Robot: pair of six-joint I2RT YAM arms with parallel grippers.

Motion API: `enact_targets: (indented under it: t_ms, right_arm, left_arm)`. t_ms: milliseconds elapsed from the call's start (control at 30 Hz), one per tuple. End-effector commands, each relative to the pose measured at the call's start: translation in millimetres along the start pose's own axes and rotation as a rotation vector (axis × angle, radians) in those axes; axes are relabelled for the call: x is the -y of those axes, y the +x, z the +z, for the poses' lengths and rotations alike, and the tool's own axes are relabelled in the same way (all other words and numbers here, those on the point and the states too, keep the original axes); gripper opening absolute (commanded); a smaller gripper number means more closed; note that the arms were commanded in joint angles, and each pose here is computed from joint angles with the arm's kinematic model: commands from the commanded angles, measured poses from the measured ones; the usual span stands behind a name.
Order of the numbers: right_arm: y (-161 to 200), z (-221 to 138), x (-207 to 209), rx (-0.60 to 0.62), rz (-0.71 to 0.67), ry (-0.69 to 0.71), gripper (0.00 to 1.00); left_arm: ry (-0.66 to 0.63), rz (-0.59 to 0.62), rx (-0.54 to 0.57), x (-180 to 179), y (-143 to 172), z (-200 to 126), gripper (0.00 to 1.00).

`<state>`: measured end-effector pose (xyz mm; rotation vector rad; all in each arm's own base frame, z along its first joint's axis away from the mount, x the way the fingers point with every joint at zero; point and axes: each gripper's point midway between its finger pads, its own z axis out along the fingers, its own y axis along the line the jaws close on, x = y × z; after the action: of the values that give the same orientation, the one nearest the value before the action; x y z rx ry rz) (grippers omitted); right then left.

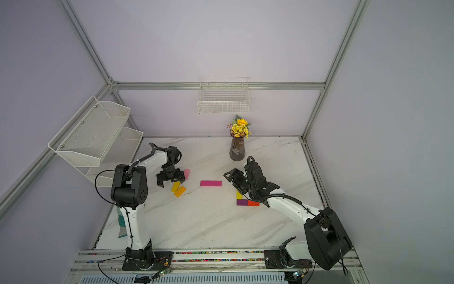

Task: Assemble the letter c with building blocks
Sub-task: Pick up the building block from the center of the board.

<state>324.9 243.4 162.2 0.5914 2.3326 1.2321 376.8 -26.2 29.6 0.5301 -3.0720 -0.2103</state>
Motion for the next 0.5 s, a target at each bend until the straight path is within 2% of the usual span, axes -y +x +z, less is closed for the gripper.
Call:
enact_targets:
  t_ms: [0,200,467]
  right_arm:
    - [-4,-7,1,0.030,0.003,0.017,0.81]
    - [-6,-7,3,0.038,0.007,0.030,0.81]
    - [-9,1,2,0.035,0.001,0.039,0.81]
  left_arm:
    - [0.033,-0.012,-0.004,6,-6,9,0.94]
    - [0.086,-0.036,-0.012,12,2,13,0.84]
    - [0.071,-0.070,-0.027,4,13,19,0.56]
